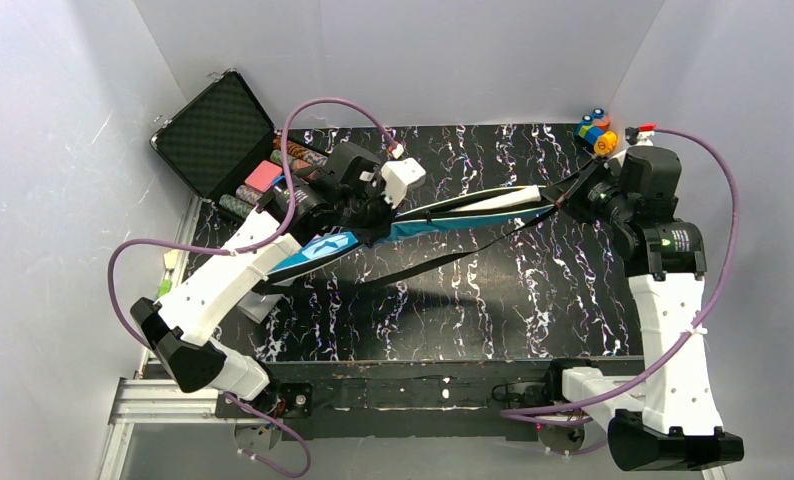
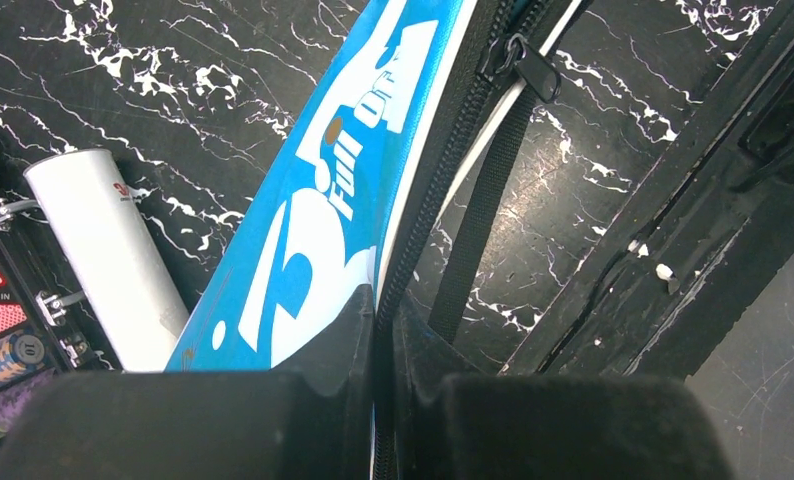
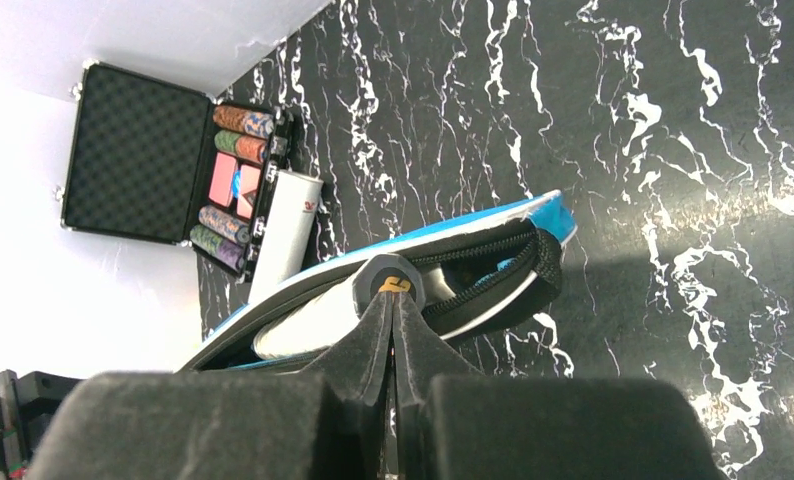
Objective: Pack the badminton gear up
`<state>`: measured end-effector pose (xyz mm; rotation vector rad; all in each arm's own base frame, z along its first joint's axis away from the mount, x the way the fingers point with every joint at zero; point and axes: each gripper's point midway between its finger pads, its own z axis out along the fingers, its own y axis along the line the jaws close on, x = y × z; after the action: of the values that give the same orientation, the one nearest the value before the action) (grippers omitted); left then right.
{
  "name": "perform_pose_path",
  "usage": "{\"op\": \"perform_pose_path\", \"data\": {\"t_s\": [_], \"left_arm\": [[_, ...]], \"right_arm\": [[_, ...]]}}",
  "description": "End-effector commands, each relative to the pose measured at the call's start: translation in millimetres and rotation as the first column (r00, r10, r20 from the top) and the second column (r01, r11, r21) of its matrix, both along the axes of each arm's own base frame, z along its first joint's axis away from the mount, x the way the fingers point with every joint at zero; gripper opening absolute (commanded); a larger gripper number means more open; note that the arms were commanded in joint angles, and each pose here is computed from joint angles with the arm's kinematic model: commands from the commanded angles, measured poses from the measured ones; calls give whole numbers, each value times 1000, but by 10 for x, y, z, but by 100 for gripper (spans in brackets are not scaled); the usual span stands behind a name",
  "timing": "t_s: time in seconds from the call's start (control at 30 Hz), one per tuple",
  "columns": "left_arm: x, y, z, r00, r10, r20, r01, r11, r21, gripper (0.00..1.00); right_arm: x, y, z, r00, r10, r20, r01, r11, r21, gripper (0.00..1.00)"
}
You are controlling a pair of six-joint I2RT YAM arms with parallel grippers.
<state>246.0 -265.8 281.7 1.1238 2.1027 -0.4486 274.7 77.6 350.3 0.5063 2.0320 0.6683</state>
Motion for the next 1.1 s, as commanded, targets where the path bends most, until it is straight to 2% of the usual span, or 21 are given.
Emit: {"op": "perform_pose_path", "data": {"t_s": [0.0,0.07,0.37,0.53,0.6,0.7,0.83,0.93,1.07], "left_arm": [[2,-104,505,995,-12,102,26,990,-140,0],[11,-112,510,995,-12,103,27,990,-141,0],[20,-133,563,994,-13,107,29,988,-152,0],[10,-117,599,994,-10,113,28,987,-157,0],[11,-111,599,993,-9,114,26,988,-155,0],[6,-104,599,993,-9,116,27,988,-155,0],[5,-102,593,993,-10,116,28,988,-152,0],[-1,-100,587,993,-12,114,29,988,-152,0],[1,-103,591,993,-11,115,29,988,-152,0]], "right_arm": [[72,146,42,998,51,34,-53,998,36,4],[71,212,4,997,69,22,-70,997,42,1],[-43,460,-547,987,118,-106,-114,993,42,1],[-55,215,-881,982,35,-185,-54,994,-95,1],[-40,119,-874,982,8,-191,-35,990,-136,1],[-13,-13,-650,989,-28,-148,0,983,-186,2],[-25,-88,-35,999,-37,-18,33,978,-206,10],[-93,-6,417,997,5,78,7,988,-157,16],[-135,236,500,991,97,92,-93,994,-56,18]]}}
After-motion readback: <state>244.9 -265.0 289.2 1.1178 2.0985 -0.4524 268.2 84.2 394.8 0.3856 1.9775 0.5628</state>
